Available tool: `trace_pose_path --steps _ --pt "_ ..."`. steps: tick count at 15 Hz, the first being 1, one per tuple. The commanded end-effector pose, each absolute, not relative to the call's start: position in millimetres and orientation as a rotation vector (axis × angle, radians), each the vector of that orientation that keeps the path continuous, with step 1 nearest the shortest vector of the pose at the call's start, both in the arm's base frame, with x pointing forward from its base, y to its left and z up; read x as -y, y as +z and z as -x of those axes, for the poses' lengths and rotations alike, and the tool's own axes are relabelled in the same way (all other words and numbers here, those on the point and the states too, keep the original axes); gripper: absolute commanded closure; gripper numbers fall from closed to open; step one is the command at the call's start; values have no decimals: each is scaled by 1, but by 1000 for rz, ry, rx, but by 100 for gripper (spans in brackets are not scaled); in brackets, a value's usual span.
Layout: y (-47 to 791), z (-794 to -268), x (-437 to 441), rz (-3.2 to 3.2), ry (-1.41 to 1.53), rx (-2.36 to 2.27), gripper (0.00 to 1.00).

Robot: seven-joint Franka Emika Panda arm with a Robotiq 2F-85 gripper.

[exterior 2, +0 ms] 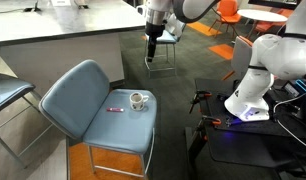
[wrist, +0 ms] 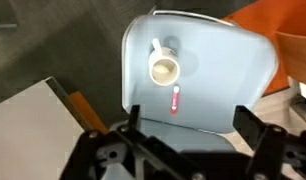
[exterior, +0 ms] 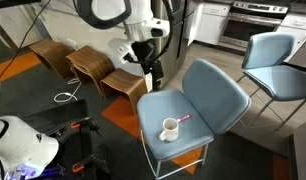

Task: Pick up the pen from the light blue chair and place it in the mug cup.

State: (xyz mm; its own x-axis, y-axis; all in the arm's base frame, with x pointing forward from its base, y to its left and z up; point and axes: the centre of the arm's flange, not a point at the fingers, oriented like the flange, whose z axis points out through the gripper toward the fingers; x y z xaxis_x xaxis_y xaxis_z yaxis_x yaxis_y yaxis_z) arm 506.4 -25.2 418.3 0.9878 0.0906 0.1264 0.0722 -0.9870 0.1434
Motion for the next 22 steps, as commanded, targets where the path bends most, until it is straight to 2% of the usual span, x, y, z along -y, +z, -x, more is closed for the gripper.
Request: trace_pose_path --steps 1,12,16,22 --pt "399 -576 21 -3030 150 -183 0" --pt "278 -766 43 -3076 98 -202 0" --pt "223 -799 46 -3098 52 -190 0" --pt "139 -819 46 -3172 -69 -140 0"
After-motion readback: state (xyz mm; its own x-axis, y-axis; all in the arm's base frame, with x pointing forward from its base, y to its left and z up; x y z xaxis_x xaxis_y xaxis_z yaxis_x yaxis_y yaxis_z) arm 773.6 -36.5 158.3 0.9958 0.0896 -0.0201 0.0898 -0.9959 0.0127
